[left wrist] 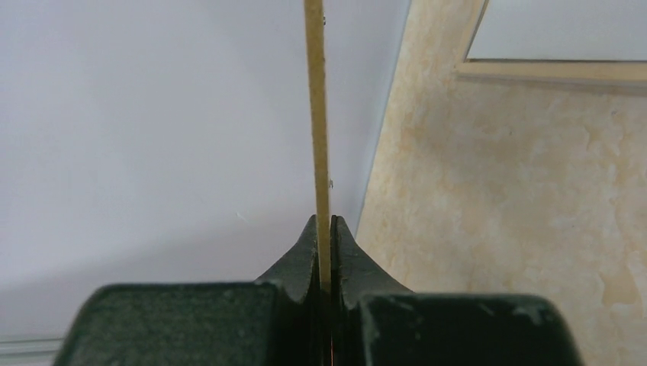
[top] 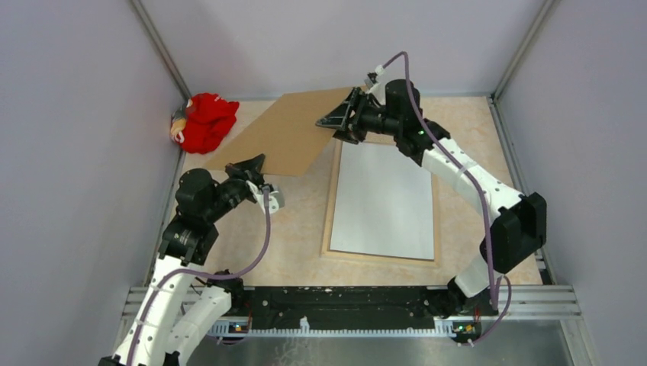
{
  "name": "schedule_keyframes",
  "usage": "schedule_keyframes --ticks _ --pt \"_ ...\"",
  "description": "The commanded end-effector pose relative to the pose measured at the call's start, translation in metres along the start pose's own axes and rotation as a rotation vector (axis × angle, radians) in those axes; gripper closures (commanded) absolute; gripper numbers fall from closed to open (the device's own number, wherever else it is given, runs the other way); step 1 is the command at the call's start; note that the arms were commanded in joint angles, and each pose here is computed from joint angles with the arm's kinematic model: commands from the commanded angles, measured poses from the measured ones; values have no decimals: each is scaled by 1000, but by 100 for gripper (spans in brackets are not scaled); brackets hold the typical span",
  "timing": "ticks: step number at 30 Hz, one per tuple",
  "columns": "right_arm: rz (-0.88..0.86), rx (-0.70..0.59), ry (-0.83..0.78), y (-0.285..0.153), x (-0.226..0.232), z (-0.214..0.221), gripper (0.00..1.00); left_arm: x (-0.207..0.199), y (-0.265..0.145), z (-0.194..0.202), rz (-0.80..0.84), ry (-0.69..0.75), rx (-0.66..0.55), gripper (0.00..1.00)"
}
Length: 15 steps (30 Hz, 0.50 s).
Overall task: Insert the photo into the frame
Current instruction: Turn over the photo frame item at the center of the board.
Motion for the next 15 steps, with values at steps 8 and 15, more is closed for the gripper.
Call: schedule_keyframes --ticks 8,15 --pt "137 238 -1178 -125 19 1 34 61 -1 -30 -132 -90 -142 100" --pt "-109 111 -1683 -154 11 28 29 70 -7 -46 -15 -103 -210 100"
Point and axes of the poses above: each gripper's point midway between its finger pads, its own y axis out along the fingers, its own x axis along the line the jaws close on, z = x × y, the point moved 8 cm from there along -y, back along the fingers, and after that the axes turned 6 degrees about y, right-handed, at the moved point
